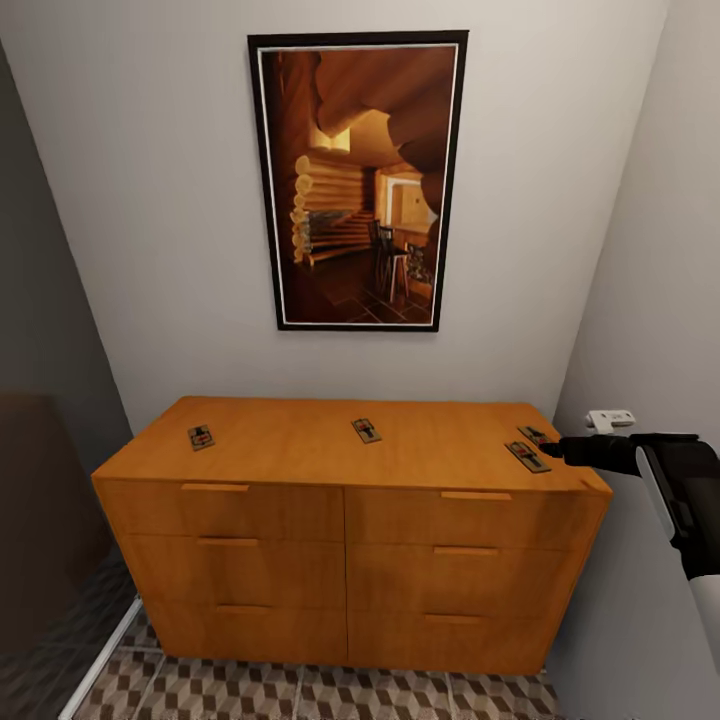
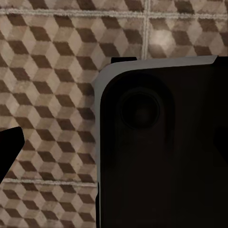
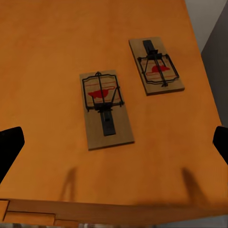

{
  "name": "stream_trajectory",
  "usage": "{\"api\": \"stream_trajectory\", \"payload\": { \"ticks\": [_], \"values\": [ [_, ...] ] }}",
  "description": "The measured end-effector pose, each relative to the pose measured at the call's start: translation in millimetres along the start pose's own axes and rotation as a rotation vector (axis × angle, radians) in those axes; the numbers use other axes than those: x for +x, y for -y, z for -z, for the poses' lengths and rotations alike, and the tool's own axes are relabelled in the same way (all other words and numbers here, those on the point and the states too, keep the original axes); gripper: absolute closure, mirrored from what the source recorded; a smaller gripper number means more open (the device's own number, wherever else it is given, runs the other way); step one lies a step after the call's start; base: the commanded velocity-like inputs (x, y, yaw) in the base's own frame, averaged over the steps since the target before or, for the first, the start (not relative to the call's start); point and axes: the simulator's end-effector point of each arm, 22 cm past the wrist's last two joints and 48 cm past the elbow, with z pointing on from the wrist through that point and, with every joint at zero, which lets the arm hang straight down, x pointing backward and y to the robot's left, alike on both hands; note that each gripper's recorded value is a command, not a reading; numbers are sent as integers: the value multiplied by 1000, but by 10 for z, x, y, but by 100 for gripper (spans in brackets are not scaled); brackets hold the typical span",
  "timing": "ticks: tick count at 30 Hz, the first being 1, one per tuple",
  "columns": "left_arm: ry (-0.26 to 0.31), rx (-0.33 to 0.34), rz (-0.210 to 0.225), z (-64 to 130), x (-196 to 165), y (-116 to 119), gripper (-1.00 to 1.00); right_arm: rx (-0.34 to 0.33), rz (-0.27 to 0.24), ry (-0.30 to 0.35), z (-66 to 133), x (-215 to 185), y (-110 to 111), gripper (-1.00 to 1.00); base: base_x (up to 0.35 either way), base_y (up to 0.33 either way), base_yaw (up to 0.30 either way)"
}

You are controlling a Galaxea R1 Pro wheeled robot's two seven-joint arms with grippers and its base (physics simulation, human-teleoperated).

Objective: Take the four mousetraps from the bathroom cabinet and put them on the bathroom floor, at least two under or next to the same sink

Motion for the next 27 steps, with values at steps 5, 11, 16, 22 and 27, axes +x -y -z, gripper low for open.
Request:
{"api": "stream_trajectory", "payload": {
  "ticks": [5,11,16,22,27],
  "values": [
    [-7,0,0,4,28,0,-100,-1,-1,-9,-40,40,-2,-100,0,0,0],
    [-16,0,-1,8,61,0,-100,-1,-3,-22,-88,93,1,-100,0,0,0],
    [-24,0,-1,12,89,1,-100,0,-3,-30,-123,129,3,-100,0,0,0],
    [-32,0,-1,17,123,1,-100,0,-3,-40,-165,171,1,-100,19,0,0],
    [-40,0,-1,22,151,1,-100,0,-5,-53,-208,226,5,-100,99,0,0]
  ]
}}
